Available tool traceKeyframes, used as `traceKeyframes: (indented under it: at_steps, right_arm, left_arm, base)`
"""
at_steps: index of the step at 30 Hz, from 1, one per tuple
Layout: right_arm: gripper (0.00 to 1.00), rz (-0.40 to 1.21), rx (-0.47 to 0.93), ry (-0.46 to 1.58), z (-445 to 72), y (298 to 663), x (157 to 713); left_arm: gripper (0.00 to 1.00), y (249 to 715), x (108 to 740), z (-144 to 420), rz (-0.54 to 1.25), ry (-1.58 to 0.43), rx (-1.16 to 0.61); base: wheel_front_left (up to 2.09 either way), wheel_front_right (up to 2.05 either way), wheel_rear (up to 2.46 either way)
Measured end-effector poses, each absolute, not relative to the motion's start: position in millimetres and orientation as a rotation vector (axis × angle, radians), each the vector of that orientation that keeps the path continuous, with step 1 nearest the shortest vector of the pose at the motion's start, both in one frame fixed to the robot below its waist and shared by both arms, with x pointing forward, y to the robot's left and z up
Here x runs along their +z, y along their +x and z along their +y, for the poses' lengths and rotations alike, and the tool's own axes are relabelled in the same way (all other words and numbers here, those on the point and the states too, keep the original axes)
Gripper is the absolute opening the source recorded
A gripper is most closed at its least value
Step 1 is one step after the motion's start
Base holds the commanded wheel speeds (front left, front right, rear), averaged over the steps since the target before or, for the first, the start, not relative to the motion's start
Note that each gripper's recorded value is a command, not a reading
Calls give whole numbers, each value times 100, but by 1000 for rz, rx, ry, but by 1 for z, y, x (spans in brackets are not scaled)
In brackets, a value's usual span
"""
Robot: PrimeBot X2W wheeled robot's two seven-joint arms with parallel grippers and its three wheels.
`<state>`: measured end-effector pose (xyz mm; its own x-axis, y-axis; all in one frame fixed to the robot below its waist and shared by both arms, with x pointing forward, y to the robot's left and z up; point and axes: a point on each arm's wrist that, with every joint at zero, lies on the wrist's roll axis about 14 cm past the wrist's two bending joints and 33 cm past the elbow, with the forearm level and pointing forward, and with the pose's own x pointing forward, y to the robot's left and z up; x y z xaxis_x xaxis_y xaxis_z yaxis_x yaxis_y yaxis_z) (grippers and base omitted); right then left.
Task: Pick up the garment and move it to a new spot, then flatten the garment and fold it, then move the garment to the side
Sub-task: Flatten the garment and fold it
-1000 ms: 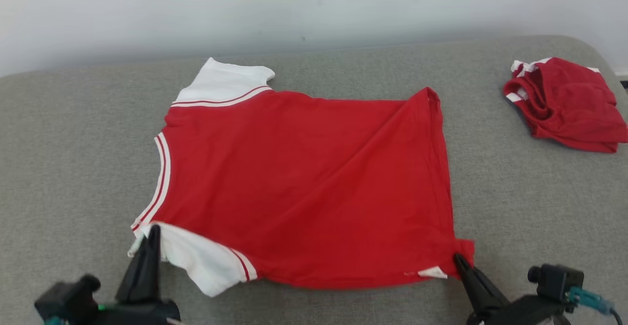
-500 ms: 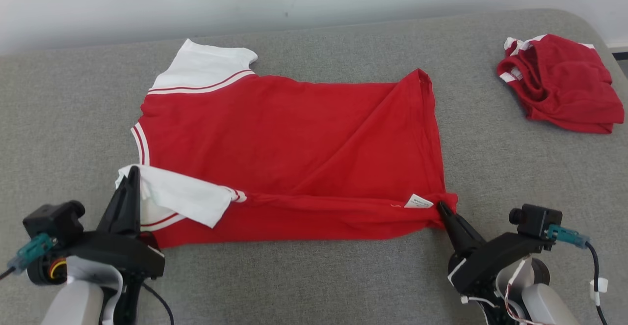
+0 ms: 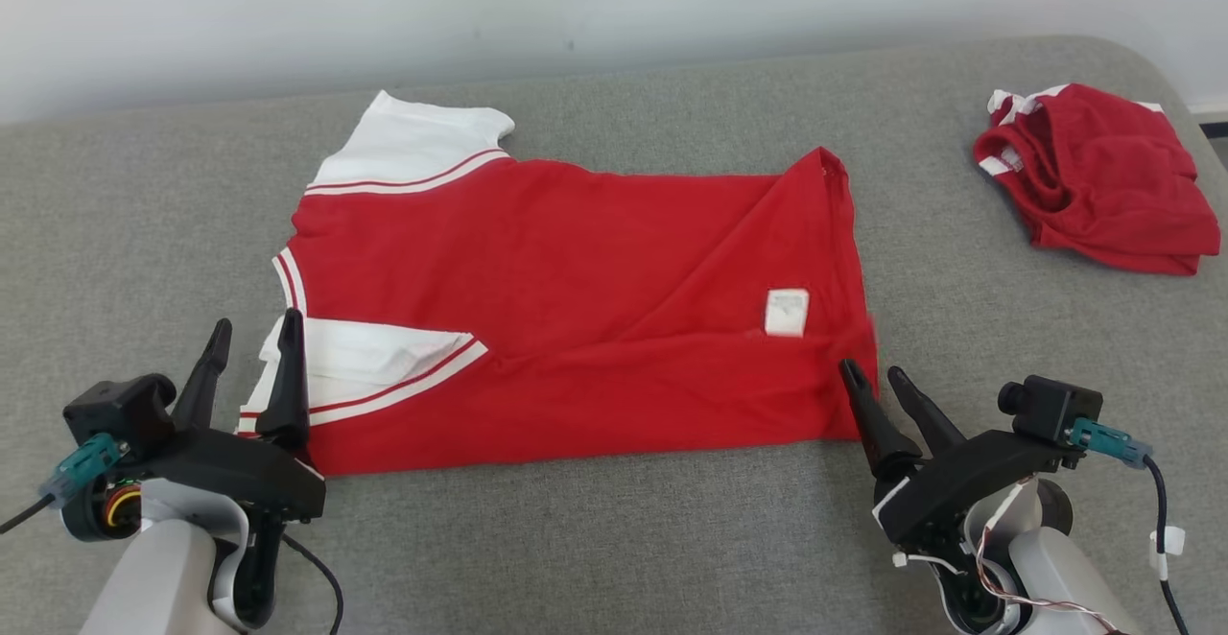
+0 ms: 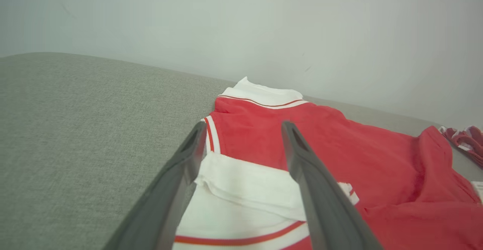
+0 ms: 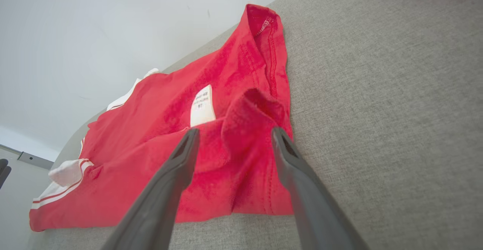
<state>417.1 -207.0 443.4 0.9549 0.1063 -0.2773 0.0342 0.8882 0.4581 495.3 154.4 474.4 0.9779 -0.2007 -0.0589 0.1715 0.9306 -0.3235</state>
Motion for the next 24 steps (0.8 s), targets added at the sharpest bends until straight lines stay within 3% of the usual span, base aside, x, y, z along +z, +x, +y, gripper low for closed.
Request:
traceKeyframes:
  at_steps: [10, 24]
  right_arm:
    - [100, 266, 25, 428, -221, 402, 448]
    - [100, 302, 13, 333, -224, 403, 426]
  left_arm:
    - [100, 473, 482, 170, 48, -322, -155]
    - [100, 433, 423, 172, 208, -249, -130]
  base:
    - [0, 0, 0]
    - [0, 0, 0]
